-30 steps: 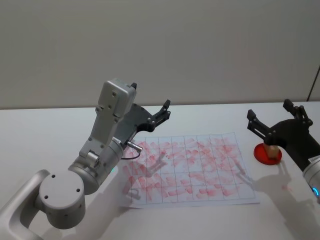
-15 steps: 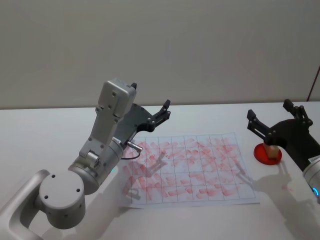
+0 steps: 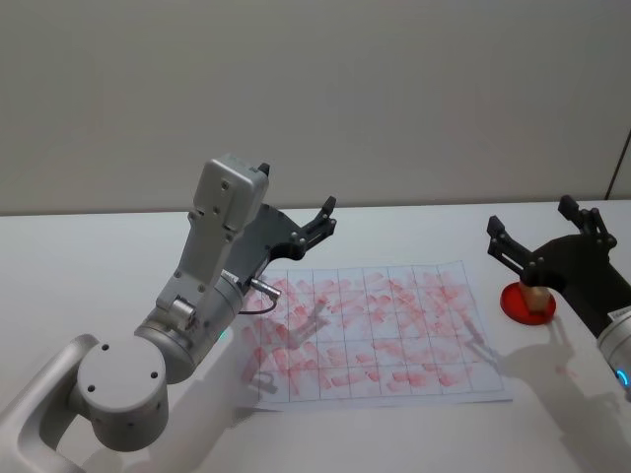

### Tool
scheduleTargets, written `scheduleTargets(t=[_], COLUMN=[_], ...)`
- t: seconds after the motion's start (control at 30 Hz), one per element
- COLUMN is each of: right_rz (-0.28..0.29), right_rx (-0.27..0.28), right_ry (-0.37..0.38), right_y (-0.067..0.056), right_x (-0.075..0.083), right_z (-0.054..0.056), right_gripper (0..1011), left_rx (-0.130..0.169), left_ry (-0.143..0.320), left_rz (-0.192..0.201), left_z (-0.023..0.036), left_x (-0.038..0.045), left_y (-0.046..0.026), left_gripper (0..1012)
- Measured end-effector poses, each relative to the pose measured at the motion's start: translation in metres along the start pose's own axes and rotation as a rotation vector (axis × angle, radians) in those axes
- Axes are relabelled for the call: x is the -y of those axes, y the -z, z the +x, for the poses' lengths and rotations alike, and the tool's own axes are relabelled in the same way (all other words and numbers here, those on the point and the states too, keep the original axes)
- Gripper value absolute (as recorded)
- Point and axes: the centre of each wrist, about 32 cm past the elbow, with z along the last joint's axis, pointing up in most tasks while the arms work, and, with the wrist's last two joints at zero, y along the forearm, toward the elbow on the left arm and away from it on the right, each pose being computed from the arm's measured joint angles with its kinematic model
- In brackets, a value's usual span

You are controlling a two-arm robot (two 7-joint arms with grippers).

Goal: Use the one hand to pick up the stamp and affix it onto the A4 paper.

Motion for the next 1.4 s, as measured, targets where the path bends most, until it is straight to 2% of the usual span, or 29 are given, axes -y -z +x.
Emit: scheduleTargets(t=[1.4], right_rz=[0.000], right_rx=[0.000], right_ry=[0.000], right_y=[0.0000], right_x=[0.0000], right_z=[0.0000], right_gripper=[1003], left_rx=[0.000], left_ry=[0.000], left_rz=[0.000], left_z=[0.0000], left_x=[0.0000], left_y=[0.0000], left_gripper=[1001])
